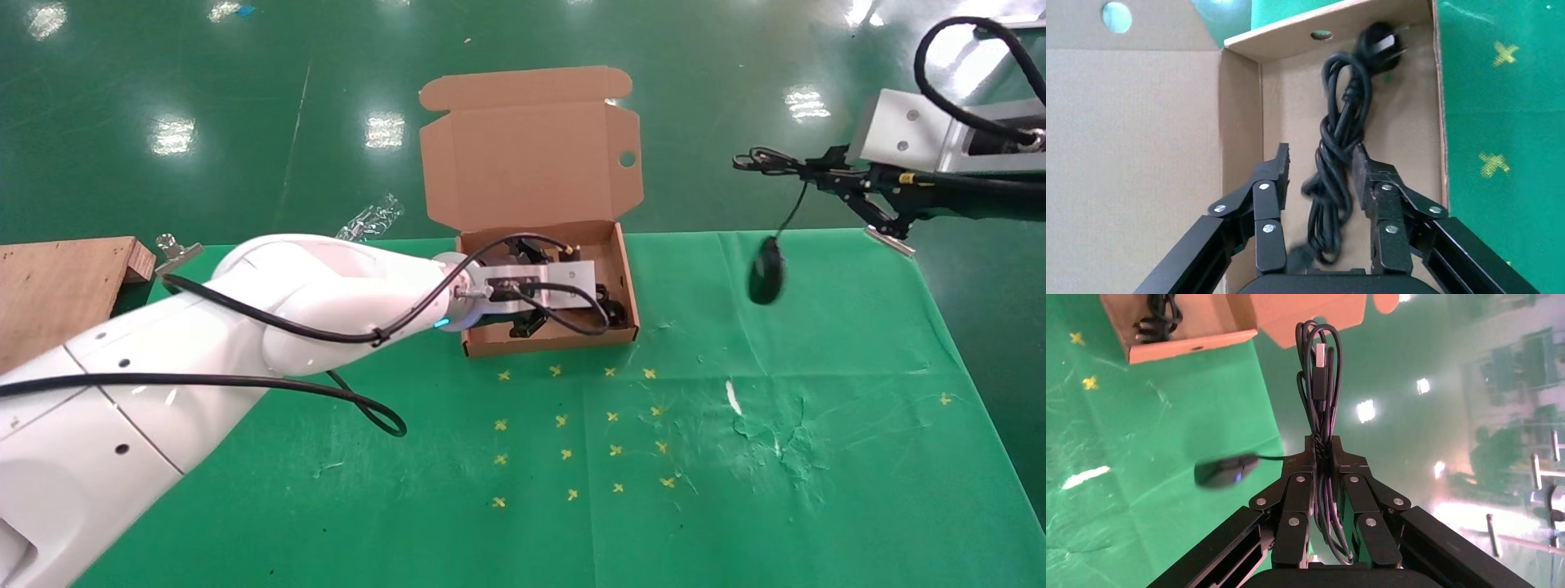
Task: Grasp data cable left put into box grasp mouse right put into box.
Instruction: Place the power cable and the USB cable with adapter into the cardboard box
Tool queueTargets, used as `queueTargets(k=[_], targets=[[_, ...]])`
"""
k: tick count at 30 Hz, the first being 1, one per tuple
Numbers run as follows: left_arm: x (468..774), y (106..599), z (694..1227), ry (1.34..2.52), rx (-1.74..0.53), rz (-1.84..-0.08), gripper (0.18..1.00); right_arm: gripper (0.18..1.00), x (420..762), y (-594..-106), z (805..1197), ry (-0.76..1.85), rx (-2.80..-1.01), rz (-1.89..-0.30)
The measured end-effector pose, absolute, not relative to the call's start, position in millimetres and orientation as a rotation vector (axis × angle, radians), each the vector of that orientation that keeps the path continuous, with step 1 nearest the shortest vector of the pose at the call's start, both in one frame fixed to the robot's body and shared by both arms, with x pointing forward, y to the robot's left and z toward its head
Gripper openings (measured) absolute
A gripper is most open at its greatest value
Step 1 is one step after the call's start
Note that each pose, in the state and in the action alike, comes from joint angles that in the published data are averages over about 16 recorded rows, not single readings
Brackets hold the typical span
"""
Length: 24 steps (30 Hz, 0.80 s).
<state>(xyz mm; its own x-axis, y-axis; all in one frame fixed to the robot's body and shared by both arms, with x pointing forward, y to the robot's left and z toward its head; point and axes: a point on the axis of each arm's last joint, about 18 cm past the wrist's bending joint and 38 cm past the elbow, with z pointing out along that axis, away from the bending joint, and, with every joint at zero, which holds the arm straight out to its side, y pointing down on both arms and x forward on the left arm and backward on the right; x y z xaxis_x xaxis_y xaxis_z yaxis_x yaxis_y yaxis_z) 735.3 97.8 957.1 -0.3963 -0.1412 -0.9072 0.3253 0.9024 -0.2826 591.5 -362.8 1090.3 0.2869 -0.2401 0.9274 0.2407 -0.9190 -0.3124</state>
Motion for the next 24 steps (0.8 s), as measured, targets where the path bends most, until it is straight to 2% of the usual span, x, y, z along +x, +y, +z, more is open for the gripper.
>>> queueTargets(k=[6, 16, 24], targets=[[742, 145, 989, 1.853, 0.0, -0.534, 0.483, 0.22, 596, -339, 1100, -0.08, -2.127, -1.676], [744, 258, 1041, 1.723, -0.232, -0.489, 0.695, 0.22, 614, -270, 1113, -0.278, -2.054, -1.644], [743, 292, 1051, 1.695, -0.296, -0.445, 0.844, 0.22, 634, -209, 1109, -0.41, -2.027, -1.543]])
